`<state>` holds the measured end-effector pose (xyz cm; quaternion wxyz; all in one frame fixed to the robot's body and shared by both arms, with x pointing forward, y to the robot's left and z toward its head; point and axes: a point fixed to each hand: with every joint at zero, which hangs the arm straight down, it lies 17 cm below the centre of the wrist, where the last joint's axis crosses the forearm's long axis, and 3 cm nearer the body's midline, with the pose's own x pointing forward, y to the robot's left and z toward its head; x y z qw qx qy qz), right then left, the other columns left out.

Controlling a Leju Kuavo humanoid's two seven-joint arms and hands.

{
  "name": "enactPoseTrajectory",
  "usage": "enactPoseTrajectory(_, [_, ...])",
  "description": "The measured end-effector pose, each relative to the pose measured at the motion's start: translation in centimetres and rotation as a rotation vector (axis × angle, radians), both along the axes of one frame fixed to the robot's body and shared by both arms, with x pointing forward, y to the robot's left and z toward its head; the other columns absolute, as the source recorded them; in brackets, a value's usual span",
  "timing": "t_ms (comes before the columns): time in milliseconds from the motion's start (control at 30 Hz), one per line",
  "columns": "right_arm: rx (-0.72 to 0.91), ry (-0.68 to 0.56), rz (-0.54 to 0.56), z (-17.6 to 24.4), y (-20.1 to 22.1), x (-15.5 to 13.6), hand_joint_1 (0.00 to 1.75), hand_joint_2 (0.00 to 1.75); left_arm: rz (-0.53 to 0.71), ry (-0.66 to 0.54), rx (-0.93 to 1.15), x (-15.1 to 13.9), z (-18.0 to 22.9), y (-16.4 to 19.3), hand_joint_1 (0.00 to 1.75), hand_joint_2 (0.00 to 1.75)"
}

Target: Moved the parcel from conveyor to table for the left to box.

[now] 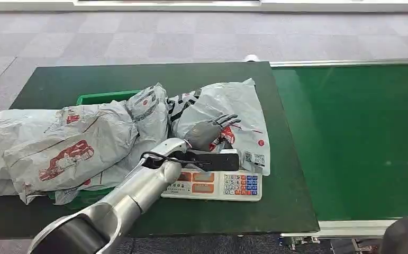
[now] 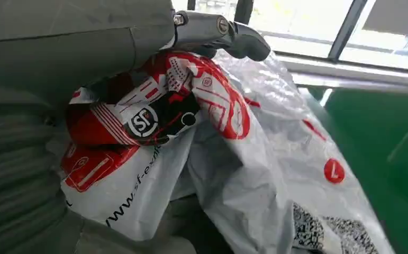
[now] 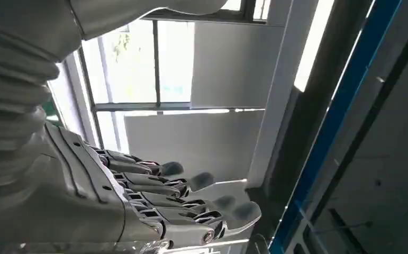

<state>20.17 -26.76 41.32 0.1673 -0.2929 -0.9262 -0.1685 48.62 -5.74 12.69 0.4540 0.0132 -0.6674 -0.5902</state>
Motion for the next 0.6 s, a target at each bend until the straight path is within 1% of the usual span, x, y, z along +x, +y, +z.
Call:
enactPoseTrajectory(33, [0.005, 0.001, 0.004, -0.1, 0.0, 0.1, 0.0, 1.75, -0.003, 0.012, 0.02, 0.0, -0.3, -0.1, 0.1, 1.75])
enactPoseTrajectory(67, [0.007, 0.003, 0.008, -0.2, 0.0, 0.1, 0.0, 1.75, -0.008, 0.025, 0.036, -0.1, -0.6, -0.2, 1.69, 1.75])
enactPoseTrajectory(100, [0.01, 0.005, 0.013, -0.2, -0.1, 0.2, 0.0, 1.75, -0.015, 0.033, 0.051, -0.1, -0.8, -0.3, 1.75, 1.75])
enactPoseTrajectory(367, [0.004, 0.027, 0.038, -1.0, 0.2, 1.0, 0.0, 1.75, -0.03, 0.055, 0.075, -0.1, -1.2, -0.5, 1.75, 1.75])
enactPoseTrajectory(600, [0.0, 0.038, 0.053, -1.5, 0.3, 1.4, 0.0, 1.75, -0.013, -0.004, 0.056, 0.4, -0.5, -0.4, 1.75, 1.75])
